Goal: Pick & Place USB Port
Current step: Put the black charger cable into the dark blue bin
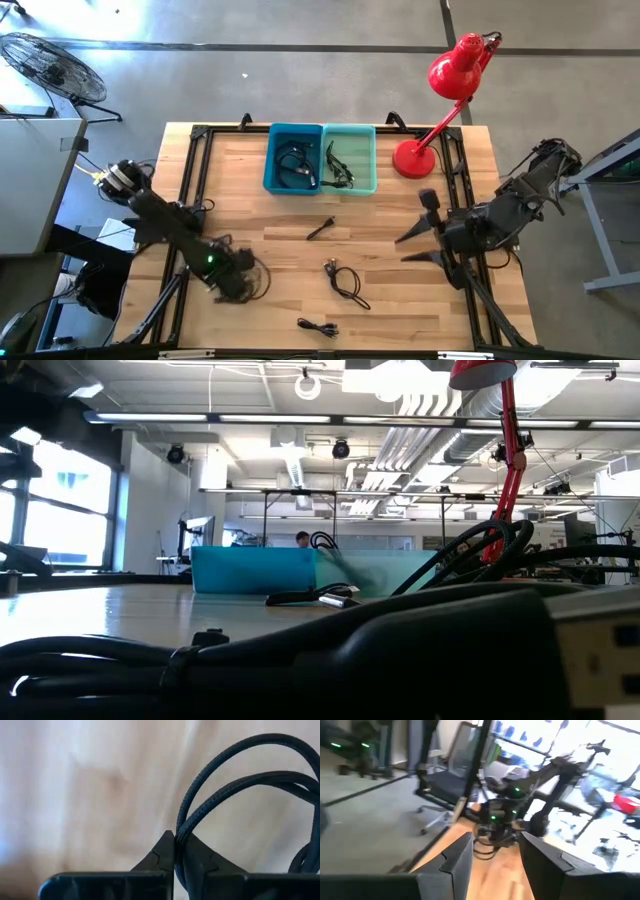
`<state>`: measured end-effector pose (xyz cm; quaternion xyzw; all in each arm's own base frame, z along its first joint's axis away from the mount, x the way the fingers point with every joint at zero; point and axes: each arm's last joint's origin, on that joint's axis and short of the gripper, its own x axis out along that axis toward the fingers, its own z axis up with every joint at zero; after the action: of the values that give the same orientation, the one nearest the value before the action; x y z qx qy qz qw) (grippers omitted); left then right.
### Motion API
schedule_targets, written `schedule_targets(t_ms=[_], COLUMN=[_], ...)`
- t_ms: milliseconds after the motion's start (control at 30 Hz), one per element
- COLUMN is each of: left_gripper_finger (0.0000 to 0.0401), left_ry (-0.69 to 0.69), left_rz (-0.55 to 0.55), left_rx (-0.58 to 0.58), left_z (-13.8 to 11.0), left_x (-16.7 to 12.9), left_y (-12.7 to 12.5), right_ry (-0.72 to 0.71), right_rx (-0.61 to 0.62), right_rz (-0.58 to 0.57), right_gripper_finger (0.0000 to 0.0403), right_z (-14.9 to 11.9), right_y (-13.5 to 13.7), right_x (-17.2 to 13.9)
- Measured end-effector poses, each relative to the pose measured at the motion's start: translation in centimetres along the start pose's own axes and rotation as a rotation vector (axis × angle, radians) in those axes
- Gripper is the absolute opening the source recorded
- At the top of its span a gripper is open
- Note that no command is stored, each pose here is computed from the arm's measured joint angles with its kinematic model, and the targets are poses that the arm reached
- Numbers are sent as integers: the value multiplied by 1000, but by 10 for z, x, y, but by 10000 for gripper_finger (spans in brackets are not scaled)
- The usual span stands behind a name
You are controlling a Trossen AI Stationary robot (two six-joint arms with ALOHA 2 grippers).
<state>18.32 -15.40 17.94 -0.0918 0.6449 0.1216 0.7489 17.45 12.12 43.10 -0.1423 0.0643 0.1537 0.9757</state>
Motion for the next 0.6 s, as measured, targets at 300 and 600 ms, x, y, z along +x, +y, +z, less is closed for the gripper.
schedule_targets(t_ms=[300,600], left_gripper_finger=[7,7], left_ry=[-299,-410], left_rz=[262,402], left_rx=[110,129], left_z=[81,150], left_x=[-90,-147], left_y=[69,183], right_ry=[-3,86], right_rx=[-41,-25], right_rz=[-102,-218], right_gripper_finger=[153,153], right_z=[2,-5], right_y=[-8,-12], right_x=[-13,-16])
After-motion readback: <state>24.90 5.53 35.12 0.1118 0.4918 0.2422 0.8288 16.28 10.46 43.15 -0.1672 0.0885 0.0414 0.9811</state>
